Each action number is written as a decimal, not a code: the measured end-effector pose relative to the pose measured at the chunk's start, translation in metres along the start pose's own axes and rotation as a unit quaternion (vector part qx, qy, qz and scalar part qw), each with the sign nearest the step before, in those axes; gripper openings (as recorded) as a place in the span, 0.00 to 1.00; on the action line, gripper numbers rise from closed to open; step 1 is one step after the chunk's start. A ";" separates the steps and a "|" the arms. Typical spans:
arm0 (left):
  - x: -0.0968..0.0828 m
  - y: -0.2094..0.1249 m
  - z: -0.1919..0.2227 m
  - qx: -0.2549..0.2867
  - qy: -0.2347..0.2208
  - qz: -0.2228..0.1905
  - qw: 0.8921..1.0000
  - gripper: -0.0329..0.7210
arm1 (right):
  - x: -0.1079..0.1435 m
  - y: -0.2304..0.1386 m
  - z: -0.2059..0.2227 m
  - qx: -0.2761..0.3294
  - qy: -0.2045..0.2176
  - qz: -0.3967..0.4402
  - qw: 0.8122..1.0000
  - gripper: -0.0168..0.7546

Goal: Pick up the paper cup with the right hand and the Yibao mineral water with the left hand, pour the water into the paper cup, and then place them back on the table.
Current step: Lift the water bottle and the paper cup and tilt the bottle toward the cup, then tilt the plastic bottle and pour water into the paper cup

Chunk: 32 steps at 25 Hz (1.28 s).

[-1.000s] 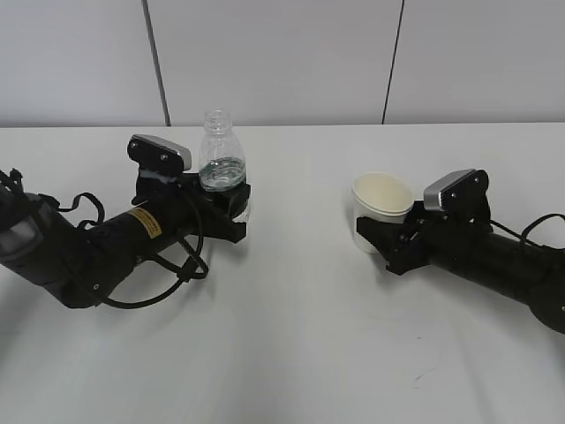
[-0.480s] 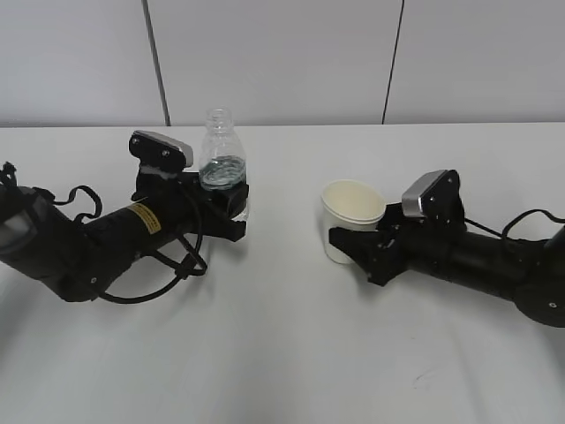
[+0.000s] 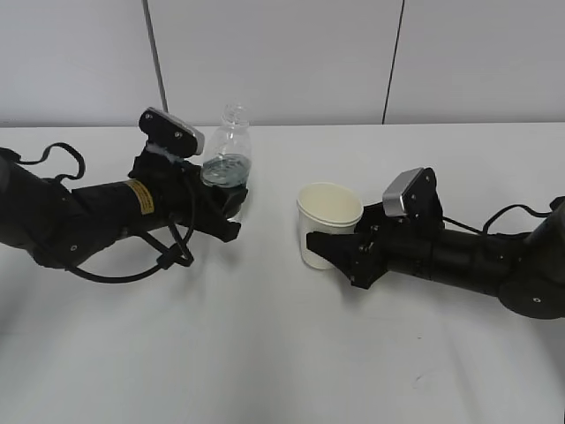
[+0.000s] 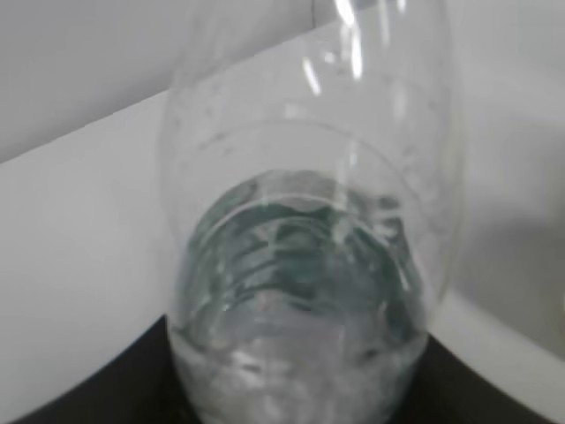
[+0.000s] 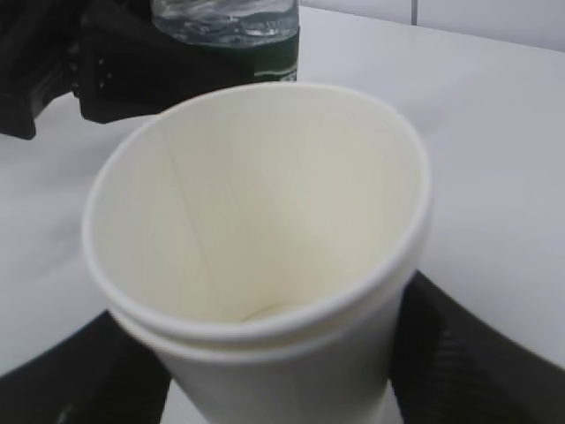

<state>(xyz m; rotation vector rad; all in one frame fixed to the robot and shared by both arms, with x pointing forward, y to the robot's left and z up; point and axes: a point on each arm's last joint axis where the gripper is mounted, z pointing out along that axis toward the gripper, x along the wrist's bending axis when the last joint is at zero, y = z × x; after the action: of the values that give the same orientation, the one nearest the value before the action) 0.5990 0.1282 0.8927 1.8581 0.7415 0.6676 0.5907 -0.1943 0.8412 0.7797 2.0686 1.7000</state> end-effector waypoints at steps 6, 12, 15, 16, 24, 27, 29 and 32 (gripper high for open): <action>0.001 0.021 -0.013 0.020 -0.006 0.067 0.998 0.51 | 0.002 -0.001 0.000 0.004 0.013 0.007 1.000 0.70; 0.005 0.035 -0.025 0.041 0.005 0.122 0.992 0.51 | 0.001 0.003 0.003 0.003 0.032 0.012 0.999 0.70; 0.006 0.042 -0.032 0.053 0.007 0.143 0.988 0.51 | -0.001 0.008 0.007 -0.001 0.041 0.017 0.999 0.70; 0.006 0.043 -0.034 0.057 0.008 0.151 0.987 0.51 | -0.002 0.010 0.008 -0.002 0.046 0.016 0.999 0.70; 0.009 0.054 -0.048 0.092 0.016 0.197 0.976 0.51 | -0.006 0.022 0.016 -0.003 0.084 0.025 0.996 0.70; 0.010 0.055 -0.051 0.101 0.015 0.213 0.972 0.51 | -0.007 0.027 0.020 -0.003 0.096 0.021 0.995 0.70; 0.010 0.054 -0.052 0.109 0.013 0.225 0.968 0.51 | -0.005 0.030 0.024 -0.005 0.103 0.017 0.995 0.70; 0.010 0.053 -0.053 0.121 0.012 0.236 0.964 0.51 | 0.003 0.034 0.033 -0.007 0.119 0.005 0.993 0.70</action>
<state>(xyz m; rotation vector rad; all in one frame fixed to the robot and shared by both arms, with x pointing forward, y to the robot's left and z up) 0.5781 0.1498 0.9621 2.2860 0.4048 0.9337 0.6142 -0.1628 0.8678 0.6076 2.2067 1.8916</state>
